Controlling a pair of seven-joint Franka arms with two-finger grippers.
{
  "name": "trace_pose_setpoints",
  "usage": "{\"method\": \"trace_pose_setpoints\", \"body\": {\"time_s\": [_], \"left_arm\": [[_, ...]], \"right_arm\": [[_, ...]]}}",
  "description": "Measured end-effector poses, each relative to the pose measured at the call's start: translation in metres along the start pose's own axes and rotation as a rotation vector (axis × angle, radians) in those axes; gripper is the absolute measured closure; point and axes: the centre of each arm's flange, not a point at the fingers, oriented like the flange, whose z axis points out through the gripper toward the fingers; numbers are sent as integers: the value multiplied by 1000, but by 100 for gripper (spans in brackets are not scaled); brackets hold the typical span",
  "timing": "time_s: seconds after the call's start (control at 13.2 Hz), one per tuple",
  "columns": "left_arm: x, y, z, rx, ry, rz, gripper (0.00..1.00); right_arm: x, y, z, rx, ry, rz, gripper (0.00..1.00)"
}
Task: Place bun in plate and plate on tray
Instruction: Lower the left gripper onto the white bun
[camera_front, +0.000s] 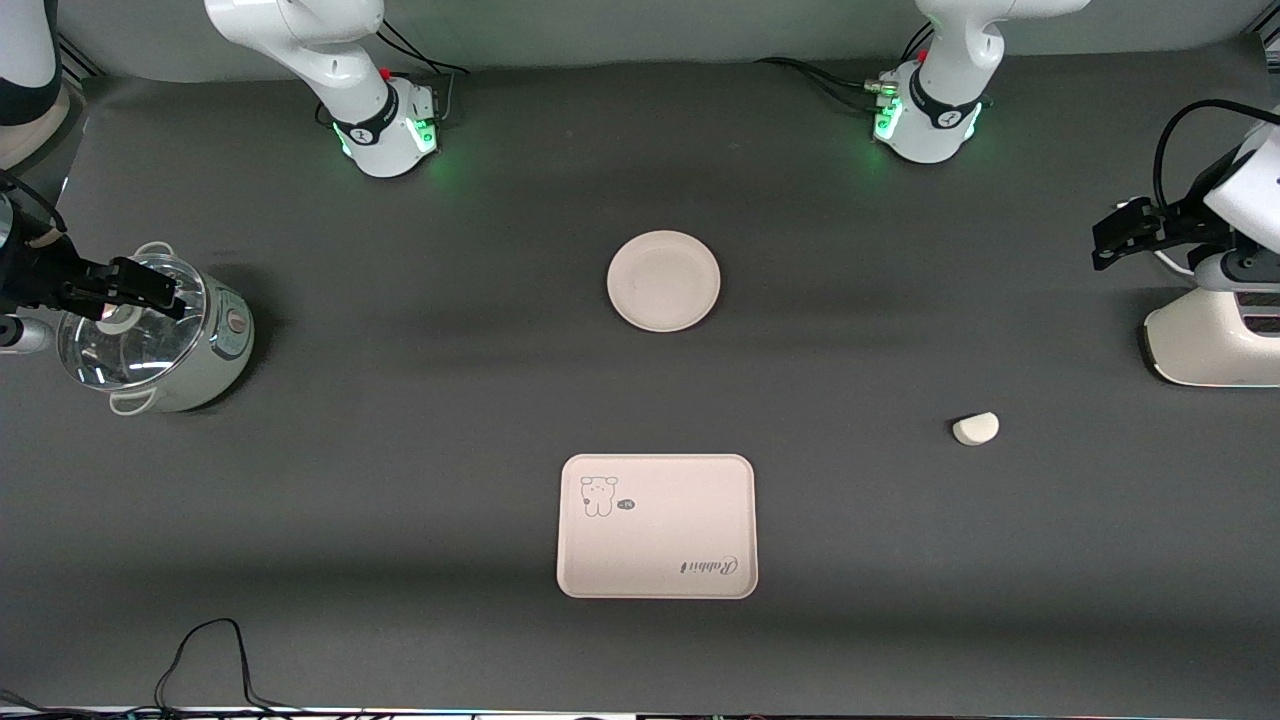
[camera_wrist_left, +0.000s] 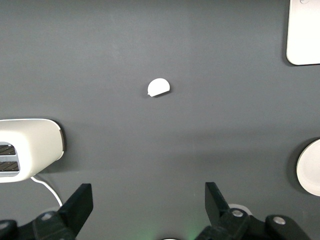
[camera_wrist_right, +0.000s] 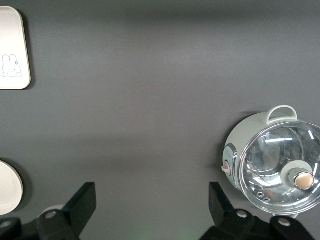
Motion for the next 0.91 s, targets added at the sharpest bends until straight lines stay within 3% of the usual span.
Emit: {"method": "trace_pose_setpoints", "body": {"time_s": [0.53, 0.91], "left_arm": [[10, 1, 12, 0, 10, 3, 0], [72, 2, 155, -2, 20, 7, 0]], "right_arm": [[0, 0, 0, 0, -1, 0, 0], [0, 0, 1, 0, -2, 0, 0]]}}
